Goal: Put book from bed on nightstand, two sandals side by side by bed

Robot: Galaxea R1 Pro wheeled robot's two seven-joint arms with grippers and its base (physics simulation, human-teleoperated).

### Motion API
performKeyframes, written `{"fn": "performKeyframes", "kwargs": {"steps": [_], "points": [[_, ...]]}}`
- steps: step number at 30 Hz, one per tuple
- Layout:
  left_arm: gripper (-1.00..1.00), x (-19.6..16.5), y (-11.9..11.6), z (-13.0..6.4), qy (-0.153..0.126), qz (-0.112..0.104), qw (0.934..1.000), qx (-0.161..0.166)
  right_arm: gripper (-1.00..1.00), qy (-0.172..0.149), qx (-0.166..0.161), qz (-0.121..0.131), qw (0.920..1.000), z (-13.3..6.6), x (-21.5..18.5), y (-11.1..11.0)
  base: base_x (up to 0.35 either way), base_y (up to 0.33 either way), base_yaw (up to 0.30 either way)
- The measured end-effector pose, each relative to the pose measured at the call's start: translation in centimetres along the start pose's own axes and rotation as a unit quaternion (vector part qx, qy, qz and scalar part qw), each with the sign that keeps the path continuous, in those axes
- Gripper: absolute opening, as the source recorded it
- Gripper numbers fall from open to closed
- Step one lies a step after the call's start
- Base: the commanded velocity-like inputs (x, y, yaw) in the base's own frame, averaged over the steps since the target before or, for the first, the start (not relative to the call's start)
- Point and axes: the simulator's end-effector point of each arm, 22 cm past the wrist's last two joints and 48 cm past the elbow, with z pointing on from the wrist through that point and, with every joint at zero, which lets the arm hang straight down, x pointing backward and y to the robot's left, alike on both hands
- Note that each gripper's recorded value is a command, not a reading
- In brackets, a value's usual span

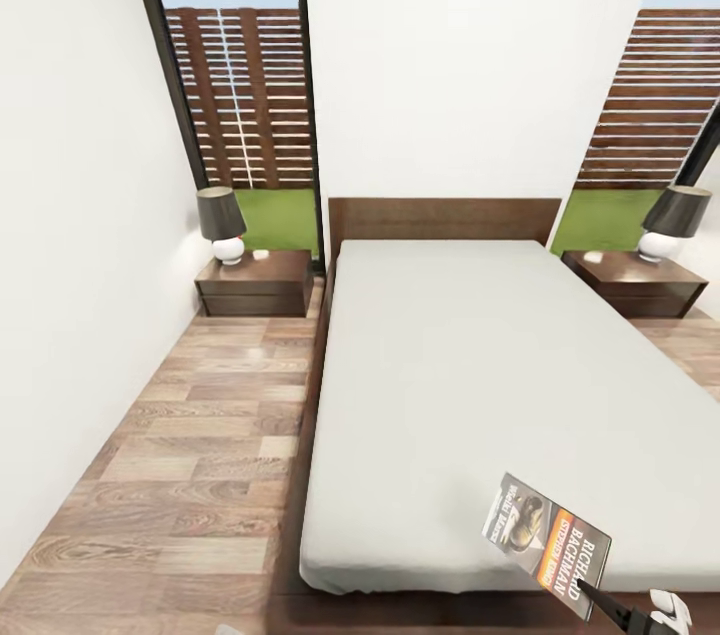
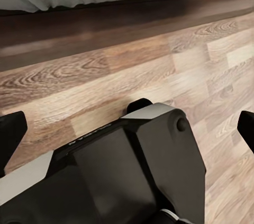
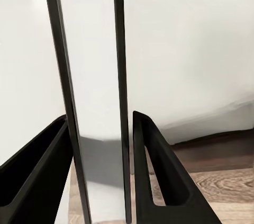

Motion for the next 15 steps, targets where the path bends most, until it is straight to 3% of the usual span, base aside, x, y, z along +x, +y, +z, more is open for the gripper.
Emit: {"fn": "performKeyframes", "kwargs": {"steps": [15], "points": [[1.0,-1.0,-1.2,0.4,-0.01,0.007,0.9999,0.008,-1.0,-0.008,-0.007,-0.006,0.9999,0.0,-0.7,0.6,0.0,0.0,0.0]]}}
